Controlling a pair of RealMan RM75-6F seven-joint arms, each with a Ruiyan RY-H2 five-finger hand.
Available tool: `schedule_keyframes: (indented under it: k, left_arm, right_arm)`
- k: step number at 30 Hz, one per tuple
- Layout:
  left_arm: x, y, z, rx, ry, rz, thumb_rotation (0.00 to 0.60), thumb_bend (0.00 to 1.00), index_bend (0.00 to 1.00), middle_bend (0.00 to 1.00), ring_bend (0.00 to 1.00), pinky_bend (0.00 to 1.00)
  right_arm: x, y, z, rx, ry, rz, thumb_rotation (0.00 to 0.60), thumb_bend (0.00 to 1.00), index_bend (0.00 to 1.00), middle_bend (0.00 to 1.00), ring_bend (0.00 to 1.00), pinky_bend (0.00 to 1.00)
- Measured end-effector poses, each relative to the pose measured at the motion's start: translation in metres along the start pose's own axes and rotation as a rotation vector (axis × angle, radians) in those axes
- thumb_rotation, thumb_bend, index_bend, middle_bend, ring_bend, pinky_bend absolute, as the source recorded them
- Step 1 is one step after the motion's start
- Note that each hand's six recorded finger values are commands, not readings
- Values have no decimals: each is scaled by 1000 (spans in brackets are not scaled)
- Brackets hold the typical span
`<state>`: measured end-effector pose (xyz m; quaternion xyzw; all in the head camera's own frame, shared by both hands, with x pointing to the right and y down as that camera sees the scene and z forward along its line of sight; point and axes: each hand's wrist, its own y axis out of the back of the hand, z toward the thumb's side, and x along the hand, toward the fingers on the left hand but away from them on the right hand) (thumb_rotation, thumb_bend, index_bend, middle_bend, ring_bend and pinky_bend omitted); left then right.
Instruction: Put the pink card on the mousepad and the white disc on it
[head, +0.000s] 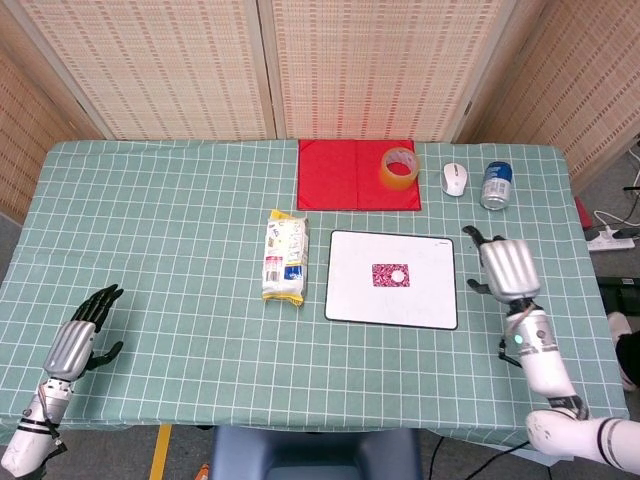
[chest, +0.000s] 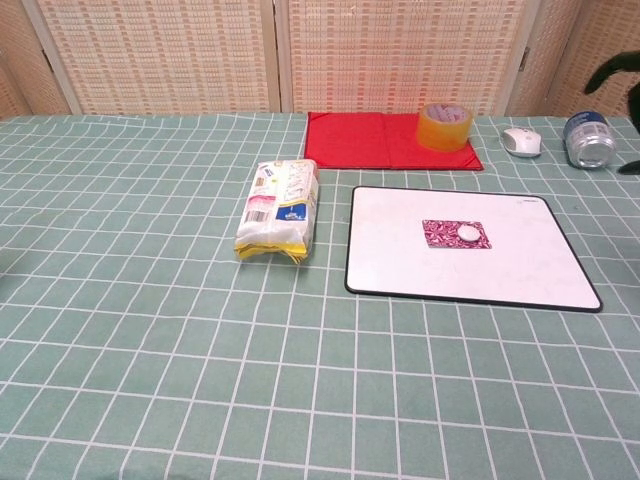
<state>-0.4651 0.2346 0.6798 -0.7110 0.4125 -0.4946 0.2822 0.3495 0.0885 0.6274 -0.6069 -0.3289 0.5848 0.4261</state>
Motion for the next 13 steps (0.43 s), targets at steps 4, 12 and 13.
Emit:
schedule_keyframes:
  k: [4,12,13]
  left_arm:
    - [-1,1,0,22,4,15,600,278,0,0,0,125]
    - [0,2,0,53,14,45,600,278,0,0,0,116]
    - [0,2,0,55,14,47,600,278,0,0,0,115]
  right_arm:
    - [24,-17,-69,-68,-73,-55,544,0,0,0,0,0]
    - [79,-36,-173,-65,-170,-131,485,0,0,0,0,0]
    - [85,-40,-174,-68,-168,-129,485,0,0,0,0,0]
